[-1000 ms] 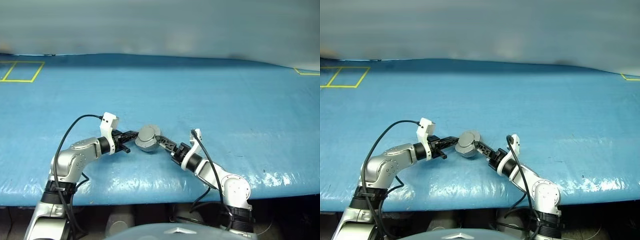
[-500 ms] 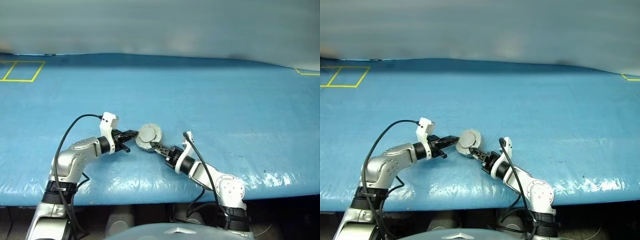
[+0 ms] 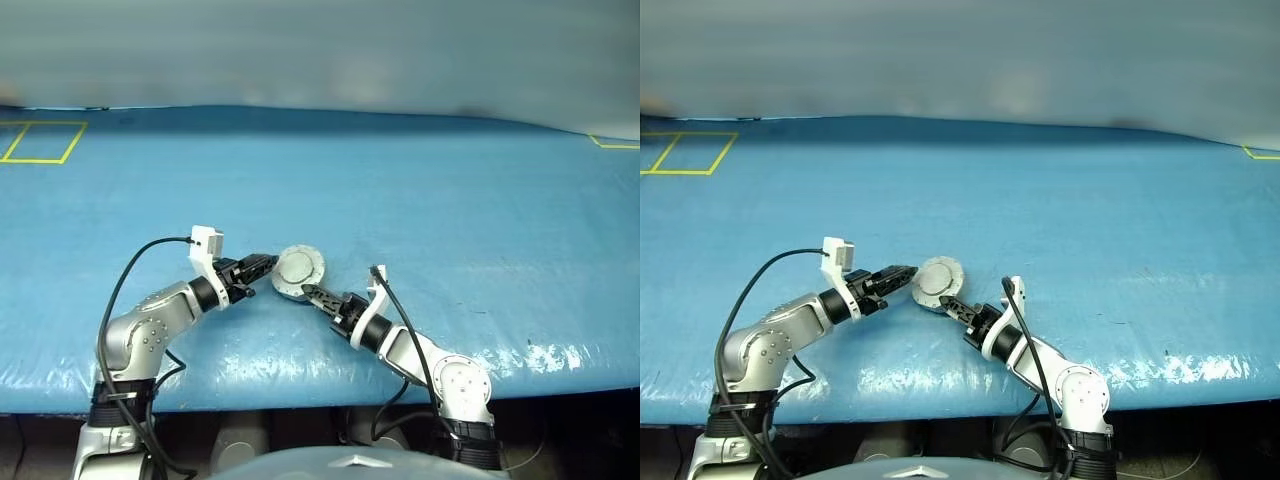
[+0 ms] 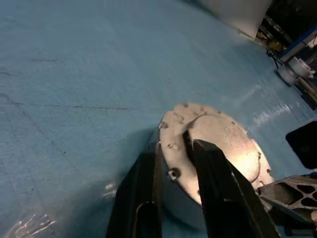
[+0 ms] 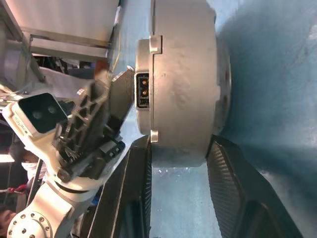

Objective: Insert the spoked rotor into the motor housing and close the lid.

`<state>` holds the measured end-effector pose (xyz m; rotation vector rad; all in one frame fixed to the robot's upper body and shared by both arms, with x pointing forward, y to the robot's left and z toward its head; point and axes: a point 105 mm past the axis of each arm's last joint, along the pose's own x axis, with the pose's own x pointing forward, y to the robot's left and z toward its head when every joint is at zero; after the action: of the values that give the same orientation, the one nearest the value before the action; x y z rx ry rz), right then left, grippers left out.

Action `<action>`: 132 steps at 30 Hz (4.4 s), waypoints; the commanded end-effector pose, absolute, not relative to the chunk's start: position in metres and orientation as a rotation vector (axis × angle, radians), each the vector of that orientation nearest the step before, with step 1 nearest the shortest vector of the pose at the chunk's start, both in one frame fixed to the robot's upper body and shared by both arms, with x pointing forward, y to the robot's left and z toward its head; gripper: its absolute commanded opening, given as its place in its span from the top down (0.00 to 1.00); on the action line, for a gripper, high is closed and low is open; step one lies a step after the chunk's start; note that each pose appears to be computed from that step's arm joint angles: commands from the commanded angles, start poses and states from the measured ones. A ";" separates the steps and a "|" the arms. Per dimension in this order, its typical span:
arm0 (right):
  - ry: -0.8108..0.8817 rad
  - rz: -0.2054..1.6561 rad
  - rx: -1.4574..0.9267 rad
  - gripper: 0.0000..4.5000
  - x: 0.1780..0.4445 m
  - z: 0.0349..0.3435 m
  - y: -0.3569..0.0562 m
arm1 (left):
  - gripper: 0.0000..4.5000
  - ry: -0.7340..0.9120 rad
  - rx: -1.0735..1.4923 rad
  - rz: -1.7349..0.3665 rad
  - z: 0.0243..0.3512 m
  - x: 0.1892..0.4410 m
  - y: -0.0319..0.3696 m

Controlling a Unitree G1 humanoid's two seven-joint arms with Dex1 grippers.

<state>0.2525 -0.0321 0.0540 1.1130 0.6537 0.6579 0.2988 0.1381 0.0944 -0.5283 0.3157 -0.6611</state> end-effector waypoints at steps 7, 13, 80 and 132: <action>0.506 0.750 1.204 0.73 0.264 0.095 -0.024 | 0.00 0.172 -0.876 -0.440 0.105 0.275 0.169; 0.460 0.788 1.247 0.73 0.269 0.112 -0.022 | 0.00 0.133 -1.146 -0.458 0.104 0.253 0.151; 0.012 0.795 -0.045 0.00 0.259 0.082 -0.039 | 0.46 0.206 -1.211 -0.273 0.102 0.359 0.169; 0.097 0.695 -0.021 0.00 0.265 0.067 -0.042 | 0.01 0.436 -0.293 -0.323 0.040 0.292 0.201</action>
<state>0.2631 -0.0405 0.0498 -0.0366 0.1596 0.7048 0.3000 0.2004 0.0442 -0.3959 0.4466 -0.3251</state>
